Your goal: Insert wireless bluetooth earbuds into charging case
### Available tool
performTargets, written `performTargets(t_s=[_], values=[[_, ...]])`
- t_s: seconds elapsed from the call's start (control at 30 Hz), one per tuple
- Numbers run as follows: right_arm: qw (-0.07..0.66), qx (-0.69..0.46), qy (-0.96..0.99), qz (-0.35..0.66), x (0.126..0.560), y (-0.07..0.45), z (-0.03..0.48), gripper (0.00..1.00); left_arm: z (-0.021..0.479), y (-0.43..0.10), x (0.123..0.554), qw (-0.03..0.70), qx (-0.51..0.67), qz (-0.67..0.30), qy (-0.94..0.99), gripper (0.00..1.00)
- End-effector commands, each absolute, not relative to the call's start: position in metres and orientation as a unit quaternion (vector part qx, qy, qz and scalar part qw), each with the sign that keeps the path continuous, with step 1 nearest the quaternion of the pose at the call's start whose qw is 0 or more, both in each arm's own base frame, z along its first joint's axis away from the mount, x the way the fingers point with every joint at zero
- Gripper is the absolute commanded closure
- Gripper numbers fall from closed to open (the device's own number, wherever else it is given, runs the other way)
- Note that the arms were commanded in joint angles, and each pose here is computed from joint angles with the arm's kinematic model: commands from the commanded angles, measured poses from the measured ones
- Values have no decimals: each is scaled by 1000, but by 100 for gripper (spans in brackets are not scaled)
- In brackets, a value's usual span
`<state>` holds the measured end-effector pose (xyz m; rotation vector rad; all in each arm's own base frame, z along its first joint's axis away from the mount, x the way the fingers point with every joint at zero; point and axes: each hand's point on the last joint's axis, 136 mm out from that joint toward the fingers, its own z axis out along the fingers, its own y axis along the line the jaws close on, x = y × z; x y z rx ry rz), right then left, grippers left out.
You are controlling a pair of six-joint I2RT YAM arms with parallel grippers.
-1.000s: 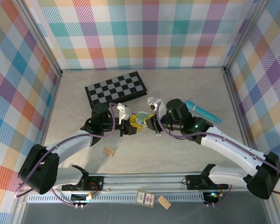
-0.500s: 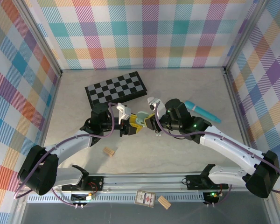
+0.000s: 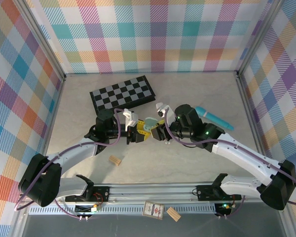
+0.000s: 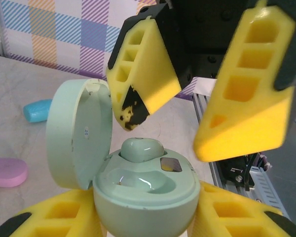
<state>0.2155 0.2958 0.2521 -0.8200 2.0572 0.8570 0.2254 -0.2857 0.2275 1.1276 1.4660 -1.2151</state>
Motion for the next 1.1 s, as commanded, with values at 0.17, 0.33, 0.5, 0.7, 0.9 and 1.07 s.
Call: performTargets(t_s=[0.17, 0.33, 0.5, 0.7, 0.9, 1.07], values=[[475, -224, 760, 383, 224, 256, 292, 33, 247, -279, 226, 486, 451, -495, 562, 61], [462, -51, 799, 382, 257, 203, 253, 33, 248, -275, 227, 490, 448, -494, 562, 61], [387, 105, 830, 388, 276, 171, 189, 34, 250, -273, 226, 492, 447, -493, 561, 61], [264, 144, 868, 394, 272, 190, 124, 39, 250, -272, 224, 491, 448, -493, 562, 61], [170, 39, 910, 376, 271, 222, 88, 38, 249, -272, 222, 489, 449, -493, 562, 61], [133, -24, 918, 374, 280, 240, 67, 37, 249, -271, 220, 486, 453, -490, 564, 61]])
